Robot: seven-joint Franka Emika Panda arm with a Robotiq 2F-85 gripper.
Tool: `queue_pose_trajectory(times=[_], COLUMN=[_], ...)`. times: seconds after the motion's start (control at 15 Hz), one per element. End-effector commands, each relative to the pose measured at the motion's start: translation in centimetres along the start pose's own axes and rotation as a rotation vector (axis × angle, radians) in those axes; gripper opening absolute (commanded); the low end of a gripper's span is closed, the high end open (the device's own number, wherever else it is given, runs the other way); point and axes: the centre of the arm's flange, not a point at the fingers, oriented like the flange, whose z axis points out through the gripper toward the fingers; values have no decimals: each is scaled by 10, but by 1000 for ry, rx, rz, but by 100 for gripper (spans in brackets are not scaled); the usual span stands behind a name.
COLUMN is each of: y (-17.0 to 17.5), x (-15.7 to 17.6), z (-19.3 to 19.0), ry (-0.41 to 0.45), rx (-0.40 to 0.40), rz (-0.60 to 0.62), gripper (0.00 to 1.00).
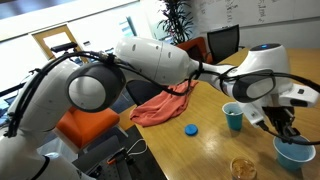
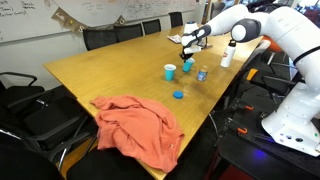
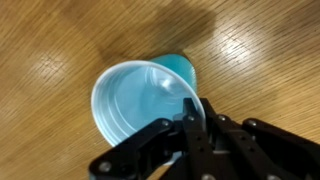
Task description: Move the cup at the edge of the table forward
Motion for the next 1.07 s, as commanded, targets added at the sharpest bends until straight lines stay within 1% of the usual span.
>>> queue_pose_trajectory(times=[0.0,0.07,0.13,0.2,0.27,0.33,0.47,0.53,0.67,0.8,1.0], y=[2,-2,4,6,9,11,12,14,21,30,41], x=[0,-21,-29,-34,-37,-37,-41,-43,-50,-59,-83], z=[1,-32,-49,-65,-79,-92,-124,-142,-175,-208,-254], ry=[34,51,72,95,90,104,117,129,151,173,174], rx=[20,42,67,93,106,124,125,126,129,149,144], rz=[-32,-57,-79,-106,-148,-183,-220,-227,-219,-191,-159], gripper=[45,52,60,67,75,82,97,100,100,100,100])
